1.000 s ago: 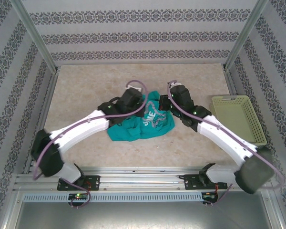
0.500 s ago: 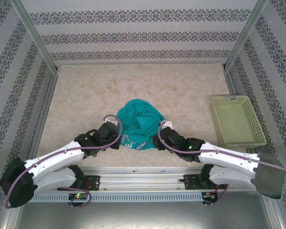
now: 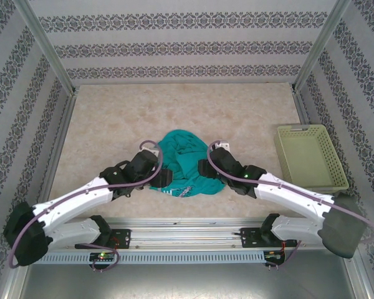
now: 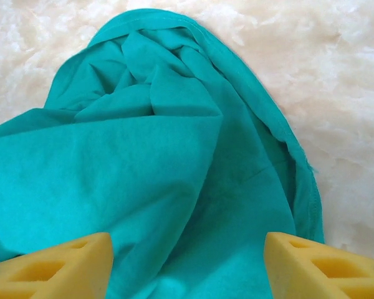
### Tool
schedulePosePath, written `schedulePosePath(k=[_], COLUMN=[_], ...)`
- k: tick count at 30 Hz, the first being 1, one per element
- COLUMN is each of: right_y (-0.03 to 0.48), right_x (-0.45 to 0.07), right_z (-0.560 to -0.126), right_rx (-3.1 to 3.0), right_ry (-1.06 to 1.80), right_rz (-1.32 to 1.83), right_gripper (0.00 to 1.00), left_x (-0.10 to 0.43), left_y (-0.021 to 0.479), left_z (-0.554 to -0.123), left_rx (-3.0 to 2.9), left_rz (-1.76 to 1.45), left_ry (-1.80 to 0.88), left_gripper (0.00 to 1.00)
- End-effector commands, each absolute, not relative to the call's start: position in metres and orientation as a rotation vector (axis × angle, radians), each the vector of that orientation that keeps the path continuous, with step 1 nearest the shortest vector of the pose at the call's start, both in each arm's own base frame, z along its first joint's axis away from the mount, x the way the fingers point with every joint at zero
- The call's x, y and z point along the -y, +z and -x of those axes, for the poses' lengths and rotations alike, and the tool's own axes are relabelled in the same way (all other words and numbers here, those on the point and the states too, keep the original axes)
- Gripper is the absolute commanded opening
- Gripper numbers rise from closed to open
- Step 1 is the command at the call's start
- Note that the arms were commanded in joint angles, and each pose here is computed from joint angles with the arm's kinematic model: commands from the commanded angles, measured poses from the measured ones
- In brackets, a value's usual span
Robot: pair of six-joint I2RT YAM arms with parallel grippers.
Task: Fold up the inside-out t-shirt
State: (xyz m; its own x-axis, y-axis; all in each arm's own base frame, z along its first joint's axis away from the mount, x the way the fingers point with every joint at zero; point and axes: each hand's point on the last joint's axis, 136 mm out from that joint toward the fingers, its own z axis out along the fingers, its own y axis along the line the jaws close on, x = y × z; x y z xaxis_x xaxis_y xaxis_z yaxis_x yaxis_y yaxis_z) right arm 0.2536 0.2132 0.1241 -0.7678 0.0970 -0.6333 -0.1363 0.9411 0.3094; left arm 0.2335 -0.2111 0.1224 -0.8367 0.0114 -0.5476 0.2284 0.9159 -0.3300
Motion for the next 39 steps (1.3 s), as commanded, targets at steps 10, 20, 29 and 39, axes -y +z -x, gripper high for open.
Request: schedulePosePath(k=[10, 20, 29, 39], right_y=[0.123, 0.096, 0.141, 0.143], right_x=[-0.230, -0.169, -0.163, -0.254], right_z=[-0.292, -0.247, -0.227, -0.234], right_rx=[-2.441, -2.462, -2.389, -2.405], right_ry=[0.582, 0.454, 0.214, 0.386], right_rz=[-0.033, -0.188, 0.129, 0.359], right_gripper=[0.15, 0.00, 0.51, 0.67], left_x=[0.230, 0.207, 0.227, 0.243], left_y=[0.071, 0.090, 0.127, 0.154], left_z=[-0.253, -0.241, -0.229, -0.218], left_rx=[-2.640, -2.458, -2.284, -2.175], left_rz=[-0.178, -0.044, -0.163, -0.240], left_ry=[-0.423, -0.549, -0.666, -0.740], left_gripper=[0.31, 0.00, 0.00, 0.00])
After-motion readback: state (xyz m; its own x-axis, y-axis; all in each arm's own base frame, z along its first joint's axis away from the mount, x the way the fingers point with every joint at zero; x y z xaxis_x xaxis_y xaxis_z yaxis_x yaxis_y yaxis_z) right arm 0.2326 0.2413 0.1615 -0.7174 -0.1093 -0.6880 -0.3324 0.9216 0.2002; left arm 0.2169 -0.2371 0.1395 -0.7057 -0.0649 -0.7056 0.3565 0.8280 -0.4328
